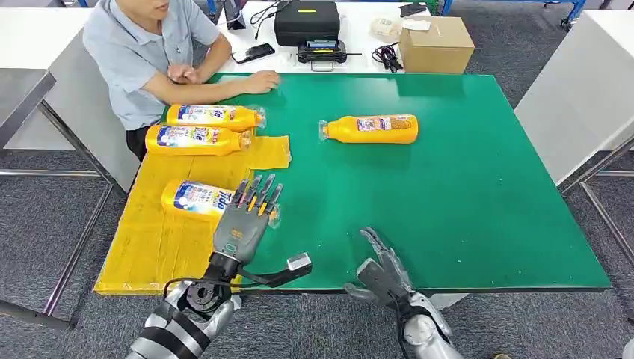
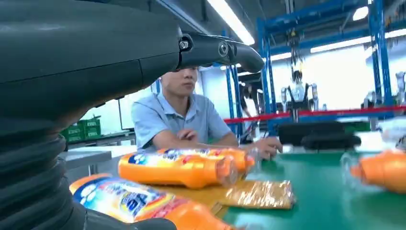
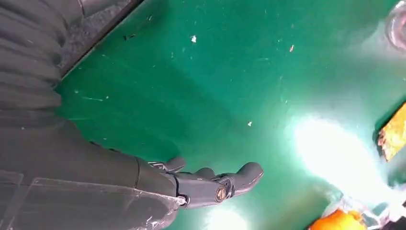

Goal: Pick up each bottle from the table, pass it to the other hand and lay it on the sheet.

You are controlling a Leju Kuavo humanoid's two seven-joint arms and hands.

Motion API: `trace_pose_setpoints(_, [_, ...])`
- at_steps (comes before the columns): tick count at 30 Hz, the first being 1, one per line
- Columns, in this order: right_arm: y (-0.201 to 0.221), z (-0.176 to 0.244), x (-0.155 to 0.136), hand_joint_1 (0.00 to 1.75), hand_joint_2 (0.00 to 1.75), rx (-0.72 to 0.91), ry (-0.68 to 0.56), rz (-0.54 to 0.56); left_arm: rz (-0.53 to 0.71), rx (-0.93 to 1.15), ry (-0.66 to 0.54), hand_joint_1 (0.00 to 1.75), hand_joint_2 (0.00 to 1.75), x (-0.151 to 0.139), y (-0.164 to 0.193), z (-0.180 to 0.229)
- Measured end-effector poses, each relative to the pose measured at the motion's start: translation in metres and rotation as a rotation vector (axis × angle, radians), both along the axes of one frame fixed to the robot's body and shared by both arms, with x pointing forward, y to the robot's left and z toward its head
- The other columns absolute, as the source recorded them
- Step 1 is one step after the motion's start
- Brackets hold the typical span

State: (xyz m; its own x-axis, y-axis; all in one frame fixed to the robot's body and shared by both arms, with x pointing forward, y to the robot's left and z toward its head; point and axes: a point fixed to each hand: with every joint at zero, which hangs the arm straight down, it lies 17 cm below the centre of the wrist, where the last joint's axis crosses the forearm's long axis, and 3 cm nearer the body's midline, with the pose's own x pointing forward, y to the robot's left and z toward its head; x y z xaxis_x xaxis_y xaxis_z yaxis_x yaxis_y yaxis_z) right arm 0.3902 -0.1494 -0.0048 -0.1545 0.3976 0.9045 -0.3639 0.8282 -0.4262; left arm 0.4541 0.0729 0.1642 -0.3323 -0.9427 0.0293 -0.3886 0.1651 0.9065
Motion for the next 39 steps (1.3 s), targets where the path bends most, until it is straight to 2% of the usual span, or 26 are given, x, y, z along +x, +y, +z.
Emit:
trace_pose_setpoints(5, [-0.001,0.001,-0.001,0.00,1.75,0.006,-0.002,-0.005,-0.004,-0.011,-0.015,0.00,1.75,-0.003,-0.001,0.006])
trace_pose_setpoints(7, [0.002,0.005,-0.002,0.00,1.75,0.079,0.020,0.004,-0.027,-0.060,-0.053,0.00,1.75,-0.008,-0.001,0.016])
trace_pose_setpoints(8, [0.001,0.010,-0.001,0.00,0.00,0.146,0.033,-0.002,-0.057,-0.115,-0.074,0.00,1.75,-0.013,-0.002,0.023])
trace_pose_setpoints(9, [-0.002,0.014,0.000,0.00,0.00,0.190,0.034,-0.022,-0.096,-0.178,-0.075,0.00,1.75,-0.018,-0.004,0.028])
trace_pose_setpoints(10, [-0.004,0.019,0.001,0.00,1.75,0.223,0.026,-0.046,-0.151,-0.264,-0.063,0.00,1.75,-0.023,-0.007,0.033])
trace_pose_setpoints(12, [-0.007,0.023,0.000,0.00,1.75,0.244,0.021,-0.066,-0.196,-0.352,-0.049,0.00,1.75,-0.028,-0.009,0.035])
trace_pose_setpoints(13, [-0.011,0.034,-0.003,0.00,1.75,0.292,0.010,-0.124,-0.250,-0.638,0.007,0.00,1.75,-0.036,-0.005,0.036])
trace_pose_setpoints(16, [-0.015,0.071,-0.010,0.00,1.75,0.370,-0.086,-0.172,-0.233,-0.996,0.092,0.00,1.75,-0.040,0.010,0.025])
trace_pose_setpoints(19, [-0.015,0.120,-0.018,0.00,1.75,0.416,-0.249,-0.189,-0.246,-1.122,0.125,0.00,1.75,-0.045,0.011,0.019])
trace_pose_setpoints(22, [-0.008,0.134,-0.017,0.00,1.75,0.426,-0.257,-0.188,-0.265,-1.157,0.104,0.00,1.75,-0.048,0.007,0.025])
trace_pose_setpoints(24, [-0.003,0.135,-0.017,0.00,1.75,0.334,-0.296,-0.199,-0.281,-1.221,0.131,0.00,1.75,-0.048,0.004,0.025])
trace_pose_setpoints(26, [-0.005,0.135,-0.015,0.00,1.75,0.101,-0.391,-0.253,-0.308,-1.261,0.157,0.00,1.75,-0.049,-0.002,0.027])
trace_pose_setpoints(27, [-0.006,0.138,-0.015,0.00,1.75,-0.096,-0.481,-0.283,-0.325,-1.274,0.168,0.00,1.75,-0.050,-0.006,0.029])
trace_pose_setpoints(29, [-0.006,0.140,-0.014,0.00,1.75,-0.307,-0.572,-0.282,-0.354,-1.277,0.174,0.00,1.75,-0.053,-0.013,0.034])
trace_pose_setpoints(33, [-0.018,0.126,0.002,0.00,1.75,-0.467,-0.578,-0.268,-0.393,-1.271,0.171,0.00,1.75,-0.059,-0.024,0.043])
trace_pose_setpoints(39, [-0.031,0.111,0.022,0.00,1.75,-0.568,-0.580,-0.250,-0.413,-1.259,0.179,0.00,1.75,-0.064,-0.034,0.046])
